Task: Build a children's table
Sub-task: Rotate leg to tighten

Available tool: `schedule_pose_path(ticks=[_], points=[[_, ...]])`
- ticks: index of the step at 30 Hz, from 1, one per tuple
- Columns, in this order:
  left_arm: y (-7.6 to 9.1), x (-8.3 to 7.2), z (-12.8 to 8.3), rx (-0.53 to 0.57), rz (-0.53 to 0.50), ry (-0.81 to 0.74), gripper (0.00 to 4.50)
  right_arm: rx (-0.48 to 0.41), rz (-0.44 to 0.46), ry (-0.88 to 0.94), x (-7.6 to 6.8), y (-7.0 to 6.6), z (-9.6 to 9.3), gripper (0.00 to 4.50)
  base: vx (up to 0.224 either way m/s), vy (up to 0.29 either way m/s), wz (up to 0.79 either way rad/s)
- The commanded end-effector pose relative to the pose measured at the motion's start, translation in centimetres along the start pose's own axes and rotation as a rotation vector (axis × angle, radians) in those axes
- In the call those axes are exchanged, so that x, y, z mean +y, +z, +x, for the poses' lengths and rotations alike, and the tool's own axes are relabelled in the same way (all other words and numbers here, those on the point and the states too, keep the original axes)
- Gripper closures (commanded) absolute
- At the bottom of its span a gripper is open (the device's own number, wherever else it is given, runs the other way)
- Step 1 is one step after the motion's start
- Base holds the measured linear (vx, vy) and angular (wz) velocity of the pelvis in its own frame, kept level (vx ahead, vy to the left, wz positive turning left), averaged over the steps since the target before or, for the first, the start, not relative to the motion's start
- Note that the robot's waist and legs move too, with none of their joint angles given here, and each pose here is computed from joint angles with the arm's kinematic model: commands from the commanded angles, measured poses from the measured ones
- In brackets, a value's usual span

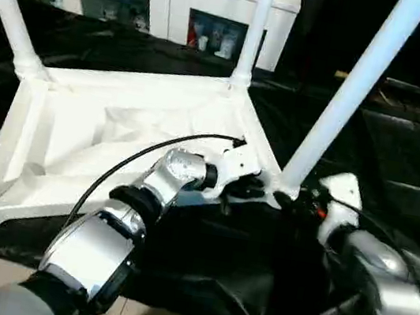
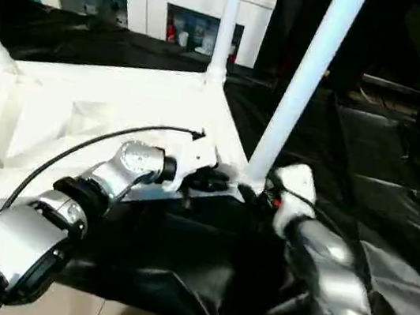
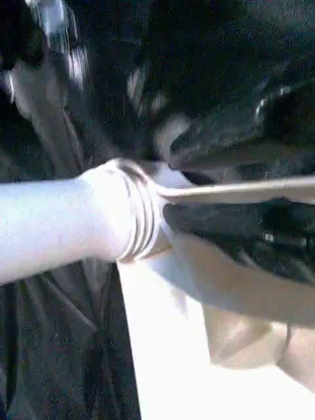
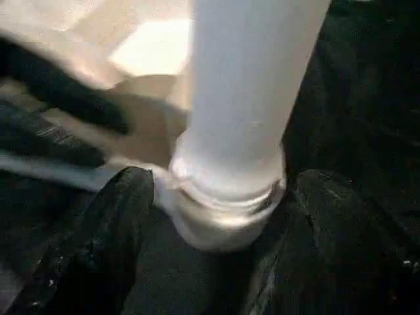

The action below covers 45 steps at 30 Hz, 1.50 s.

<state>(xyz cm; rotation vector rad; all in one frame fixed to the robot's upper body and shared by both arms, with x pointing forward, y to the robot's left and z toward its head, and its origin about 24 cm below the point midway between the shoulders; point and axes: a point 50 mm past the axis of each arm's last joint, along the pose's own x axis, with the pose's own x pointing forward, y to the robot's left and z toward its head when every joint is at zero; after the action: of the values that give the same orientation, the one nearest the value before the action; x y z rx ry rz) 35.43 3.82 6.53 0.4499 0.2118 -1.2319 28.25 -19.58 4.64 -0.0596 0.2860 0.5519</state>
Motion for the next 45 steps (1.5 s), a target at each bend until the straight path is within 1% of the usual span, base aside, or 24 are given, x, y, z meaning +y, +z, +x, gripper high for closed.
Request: schedule_pose_path(ticks=[1,5,6,7,8,10,13,15,17,20,22,24,27,29,31,32,33,34,36,38,39,40,41,45], points=[[1.1,0.5,-0.2,-0.049,0.013,0.008,3.26,-0.019,0.029,0.08,0.5,0.7,-0.4,0.73,0.0,0.0,0.0],[1.6,1.7,-1.7,-0.105,-0.031,0.023,3.07,-0.025,0.032,0.227,1.1,1.4,-1.8,0.73,0.0,0.0,0.0],[1.5,1.8,-2.2,-0.114,-0.042,0.007,2.94,-0.036,0.053,0.266,1.3,1.8,-2.1,0.73,0.0,0.0,0.0],[1.2,1.9,-3.3,-0.117,-0.054,-0.042,2.81,-0.058,0.087,0.338,1.8,2.4,-2.5,0.73,0.0,0.0,0.0],[1.2,1.9,-3.3,-0.117,-0.054,-0.042,2.74,-0.058,0.087,0.338,1.8,2.4,-2.5,0.73,0.0,0.0,0.0],[0.5,1.3,-4.6,-0.098,-0.08,-0.147,2.74,-0.085,0.108,0.368,2.2,3.1,-2.3,0.73,0.0,0.0,0.0],[-1.3,-0.3,-7.4,0.008,-0.12,-0.288,2.74,-0.107,0.128,0.339,2.7,3.6,-0.6,0.73,0.0,0.0,0.0],[-2.6,-1.1,-9.0,0.094,-0.136,-0.311,2.74,-0.097,0.125,0.307,3.0,3.3,0.6,0.73,0.0,0.0,0.0],[-3.6,-1.8,-10.4,0.158,-0.138,-0.298,2.74,-0.087,0.132,0.333,3.9,3.1,1.6,0.73,0.0,0.0,0.0],[-4.4,-2.2,-11.5,0.204,-0.149,-0.213,2.74,-0.111,0.189,0.376,5.4,3.4,3.3,0.73,0.0,0.0,0.0],[-4.3,-2.4,-11.8,0.202,-0.159,-0.198,2.74,-0.12,0.203,0.377,5.8,3.5,3.8,0.73,0.0,0.0,0.0],[-4.2,-2.6,-12.1,0.212,-0.166,-0.156,2.74,-0.131,0.23,0.355,6.2,3.4,4.9,0.73,0.0,0.0,0.0],[-4.7,-2.1,-12.5,0.26,-0.134,-0.019,2.74,-0.156,0.271,0.257,6.3,3.5,6.8,0.73,0.0,0.0,0.0],[-4.9,-1.6,-12.8,0.277,-0.122,0.086,2.74,-0.195,0.337,0.132,5.9,3.9,8.1,0.73,0.0,0.0,0.0],[-4.9,-1.5,-13.0,0.285,-0.117,0.125,2.74,-0.215,0.39,0.033,5.1,4.2,8.8,0.73,0.0,0.0,0.0],[-4.9,-1.5,-13.1,0.289,-0.117,0.147,2.74,-0.224,0.415,-0.049,4.3,4.3,9.0,0.73,0.0,0.0,0.0],[-4.9,-1.5,-13.1,0.289,-0.117,0.147,2.74,-0.224,0.415,-0.049,4.3,4.3,9.0,0.73,0.0,0.0,0.0],[-4.9,-1.5,-13.2,0.297,-0.117,0.161,2.74,-0.231,0.428,-0.114,3.4,4.4,9.1,0.73,0.0,0.0,0.0],[-5.0,-1.6,-13.4,0.311,-0.111,0.168,2.74,-0.234,0.453,-0.17,2.6,4.3,9.0,0.73,0.0,0.0,0.0],[-5.2,-1.5,-13.6,0.323,-0.108,0.196,2.74,-0.246,0.441,-0.261,1.0,4.2,8.6,0.73,0.0,0.0,0.0],[-5.2,-1.5,-13.6,0.324,-0.107,0.199,2.74,-0.247,0.442,-0.271,0.8,4.2,8.5,0.73,0.0,0.0,0.0],[-5.4,-1.4,-13.7,0.33,-0.104,0.209,2.74,-0.252,0.447,-0.314,0.1,4.1,8.3,0.73,0.0,0.0,0.0],[-5.7,-1.4,-13.9,0.344,-0.095,0.222,2.74,-0.257,0.472,-0.387,-1.1,3.8,7.9,0.73,0.0,0.0,0.0],[-5.9,-1.6,-14.0,0.355,-0.093,0.23,2.74,-0.265,0.476,-0.458,-2.5,3.6,7.3,0.73,0.0,0.0,0.0]])
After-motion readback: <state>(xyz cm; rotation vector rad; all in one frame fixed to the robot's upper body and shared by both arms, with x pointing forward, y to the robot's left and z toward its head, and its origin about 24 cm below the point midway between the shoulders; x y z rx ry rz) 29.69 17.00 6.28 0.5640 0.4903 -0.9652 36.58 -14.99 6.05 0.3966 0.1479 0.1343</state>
